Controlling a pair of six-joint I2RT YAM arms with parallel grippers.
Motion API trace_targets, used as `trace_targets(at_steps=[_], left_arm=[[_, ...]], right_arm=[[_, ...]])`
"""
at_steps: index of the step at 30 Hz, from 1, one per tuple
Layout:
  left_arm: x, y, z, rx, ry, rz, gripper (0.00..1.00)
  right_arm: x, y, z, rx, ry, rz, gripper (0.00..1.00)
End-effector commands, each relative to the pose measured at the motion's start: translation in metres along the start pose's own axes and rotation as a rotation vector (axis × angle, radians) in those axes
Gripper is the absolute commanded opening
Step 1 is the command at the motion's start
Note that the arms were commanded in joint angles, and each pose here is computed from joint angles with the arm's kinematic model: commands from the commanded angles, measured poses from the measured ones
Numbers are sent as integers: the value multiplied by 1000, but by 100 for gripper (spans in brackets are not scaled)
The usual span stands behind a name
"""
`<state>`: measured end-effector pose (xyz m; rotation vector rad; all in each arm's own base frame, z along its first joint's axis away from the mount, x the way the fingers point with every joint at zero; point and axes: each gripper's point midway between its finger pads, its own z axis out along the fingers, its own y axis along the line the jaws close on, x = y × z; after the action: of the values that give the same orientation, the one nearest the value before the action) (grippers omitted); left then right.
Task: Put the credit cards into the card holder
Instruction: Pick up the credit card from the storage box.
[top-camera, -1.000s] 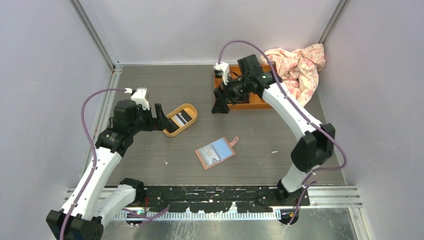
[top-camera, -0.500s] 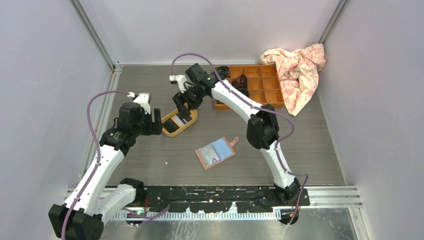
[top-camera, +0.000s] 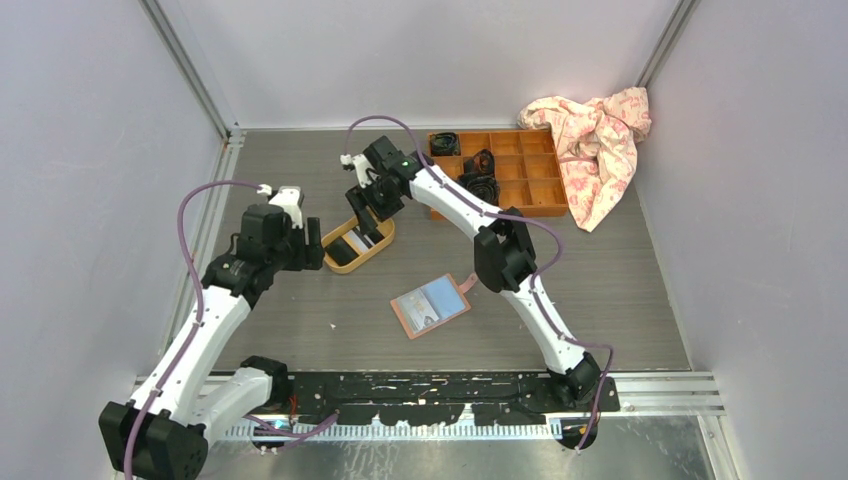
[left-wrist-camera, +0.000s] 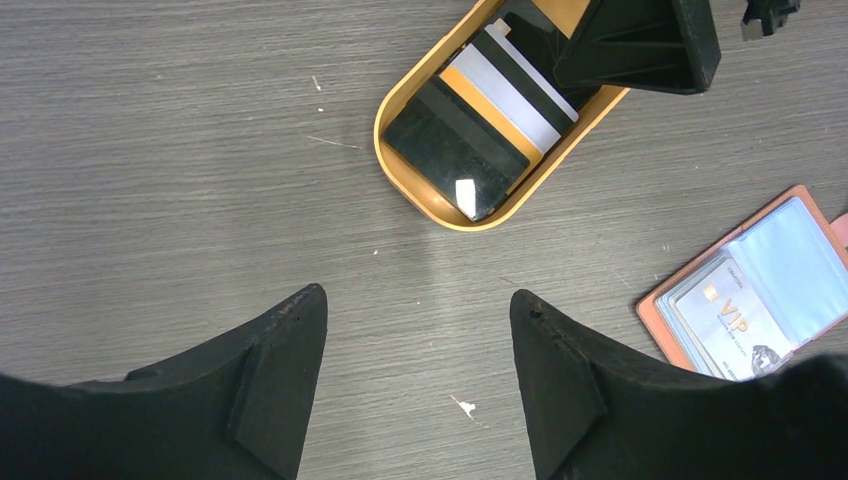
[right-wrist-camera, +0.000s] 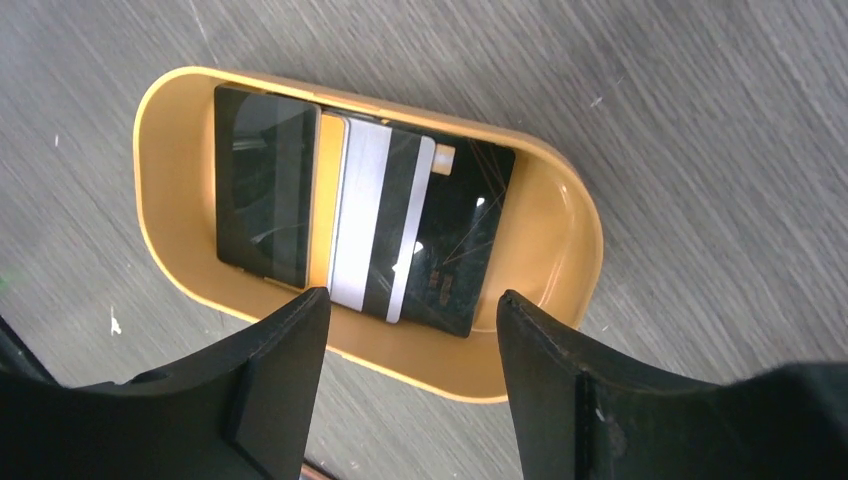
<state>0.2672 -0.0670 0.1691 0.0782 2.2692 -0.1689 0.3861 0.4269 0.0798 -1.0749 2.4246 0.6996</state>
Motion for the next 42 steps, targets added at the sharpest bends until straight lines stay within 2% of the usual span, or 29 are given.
trace_targets(at_steps=[1, 16, 33, 42], left_arm=[[-11, 0, 0, -2, -32, 0, 67], [-7, -2, 4, 11, -11, 1, 64], [-4, -4, 7, 18, 10, 1, 59], [-2, -4, 9, 23, 21, 1, 57]], right_arm=[[-28, 3, -5, 21, -84, -12, 67], [-18, -11, 19, 57, -56, 23, 68], [-9, -4, 39, 26, -31, 38, 68], [-11, 29, 33, -146, -29, 90, 67]])
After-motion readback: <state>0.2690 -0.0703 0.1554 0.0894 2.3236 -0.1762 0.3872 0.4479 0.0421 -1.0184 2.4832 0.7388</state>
